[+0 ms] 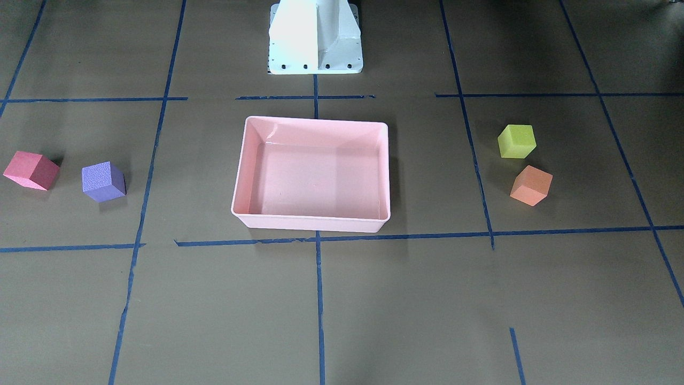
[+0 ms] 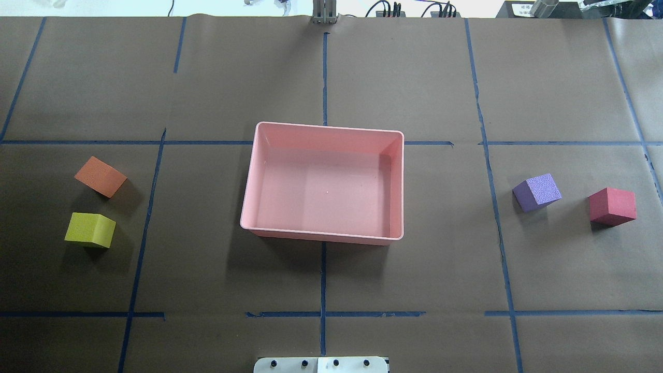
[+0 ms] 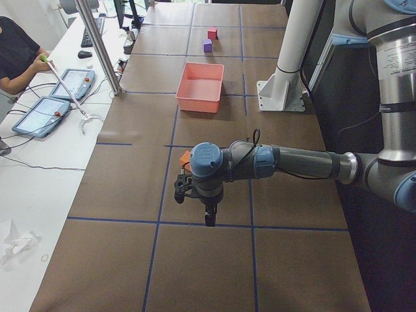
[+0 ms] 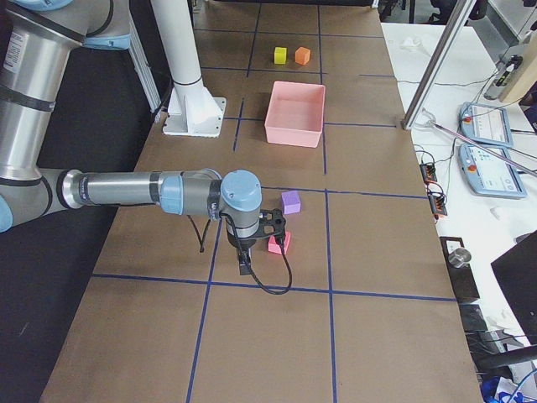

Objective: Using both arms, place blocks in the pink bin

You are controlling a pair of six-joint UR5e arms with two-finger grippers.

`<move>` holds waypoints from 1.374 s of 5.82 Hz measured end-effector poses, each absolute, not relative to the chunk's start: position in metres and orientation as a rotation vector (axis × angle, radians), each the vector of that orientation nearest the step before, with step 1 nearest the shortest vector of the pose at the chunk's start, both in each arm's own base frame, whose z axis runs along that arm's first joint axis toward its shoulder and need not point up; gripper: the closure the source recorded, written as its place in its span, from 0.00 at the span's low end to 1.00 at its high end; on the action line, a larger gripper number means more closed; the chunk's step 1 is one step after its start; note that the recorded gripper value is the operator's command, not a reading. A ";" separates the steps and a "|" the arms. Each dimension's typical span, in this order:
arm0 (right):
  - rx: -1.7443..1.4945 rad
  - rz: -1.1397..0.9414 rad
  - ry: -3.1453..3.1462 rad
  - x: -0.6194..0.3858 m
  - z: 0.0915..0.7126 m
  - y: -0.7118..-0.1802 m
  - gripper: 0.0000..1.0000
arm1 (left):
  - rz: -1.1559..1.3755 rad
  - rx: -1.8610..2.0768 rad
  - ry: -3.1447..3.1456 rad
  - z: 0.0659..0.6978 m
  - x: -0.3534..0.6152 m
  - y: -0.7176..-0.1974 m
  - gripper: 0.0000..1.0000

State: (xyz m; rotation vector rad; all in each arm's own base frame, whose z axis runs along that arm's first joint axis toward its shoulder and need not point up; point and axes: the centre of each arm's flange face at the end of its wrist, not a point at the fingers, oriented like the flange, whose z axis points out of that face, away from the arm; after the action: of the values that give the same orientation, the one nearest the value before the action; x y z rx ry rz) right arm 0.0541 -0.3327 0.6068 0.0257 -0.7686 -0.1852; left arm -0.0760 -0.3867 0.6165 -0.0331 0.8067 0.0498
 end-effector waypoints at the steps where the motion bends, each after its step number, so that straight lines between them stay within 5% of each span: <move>1: 0.024 -0.185 -0.770 0.054 0.607 -0.332 0.00 | 0.048 -0.036 0.807 0.616 -0.075 -0.387 0.00; 8: 0.007 -0.172 -0.787 0.051 0.611 -0.333 0.00 | 0.048 -0.042 0.812 0.621 -0.073 -0.386 0.00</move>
State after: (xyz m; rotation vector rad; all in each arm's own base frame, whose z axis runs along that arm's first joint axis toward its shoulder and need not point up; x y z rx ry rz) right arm 0.0505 -0.3333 0.6110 0.0070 -0.7868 -0.1716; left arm -0.0734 -0.3858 0.6209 -0.0417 0.8124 0.0482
